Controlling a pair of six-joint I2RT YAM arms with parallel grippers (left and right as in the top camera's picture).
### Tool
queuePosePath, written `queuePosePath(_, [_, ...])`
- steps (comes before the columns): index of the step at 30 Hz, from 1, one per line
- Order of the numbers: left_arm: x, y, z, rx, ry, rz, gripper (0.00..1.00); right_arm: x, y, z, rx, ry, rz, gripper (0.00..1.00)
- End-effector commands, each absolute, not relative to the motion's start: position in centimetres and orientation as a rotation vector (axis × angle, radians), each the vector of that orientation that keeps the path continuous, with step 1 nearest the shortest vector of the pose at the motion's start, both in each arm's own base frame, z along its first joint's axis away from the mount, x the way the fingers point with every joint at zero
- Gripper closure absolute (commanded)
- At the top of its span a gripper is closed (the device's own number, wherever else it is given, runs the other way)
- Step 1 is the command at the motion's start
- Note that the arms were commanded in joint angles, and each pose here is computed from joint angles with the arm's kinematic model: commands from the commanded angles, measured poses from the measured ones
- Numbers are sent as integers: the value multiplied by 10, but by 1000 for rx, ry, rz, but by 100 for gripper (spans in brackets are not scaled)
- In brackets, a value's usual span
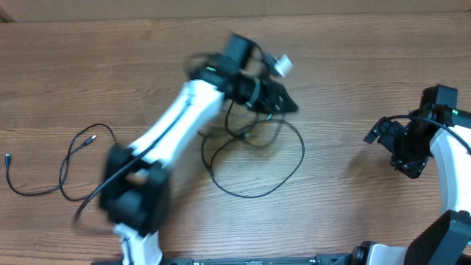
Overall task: Untangle cables
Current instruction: 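Lift the held cable and carry it to the upper left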
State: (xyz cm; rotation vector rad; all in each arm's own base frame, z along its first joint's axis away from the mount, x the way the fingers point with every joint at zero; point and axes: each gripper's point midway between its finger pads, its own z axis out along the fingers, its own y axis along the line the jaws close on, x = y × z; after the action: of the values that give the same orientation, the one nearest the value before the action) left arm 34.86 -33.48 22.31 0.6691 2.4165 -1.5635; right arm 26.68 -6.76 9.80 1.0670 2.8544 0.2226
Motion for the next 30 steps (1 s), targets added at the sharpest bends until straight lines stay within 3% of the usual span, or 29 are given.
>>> queuePosePath(1, [364, -293, 291, 635, 2246, -1334, 96, 268, -67, 99, 1062, 2851, 225, 0])
queuePosePath(5, [368, -240, 353, 551, 2090, -1238, 96, 268, -66, 99, 1062, 2853, 225, 0])
queuePosePath(13, [354, -158, 429, 402, 1907, -1231, 96, 268, -66, 99, 1062, 2852, 225, 0])
queuePosePath(19, [330, -130, 482, 505, 1728, -1436, 96, 268, -66, 99, 1062, 2852, 225, 0])
queuePosePath(30, [318, -116, 531, 574, 1603, -1432, 96, 268, -66, 99, 1062, 2852, 225, 0])
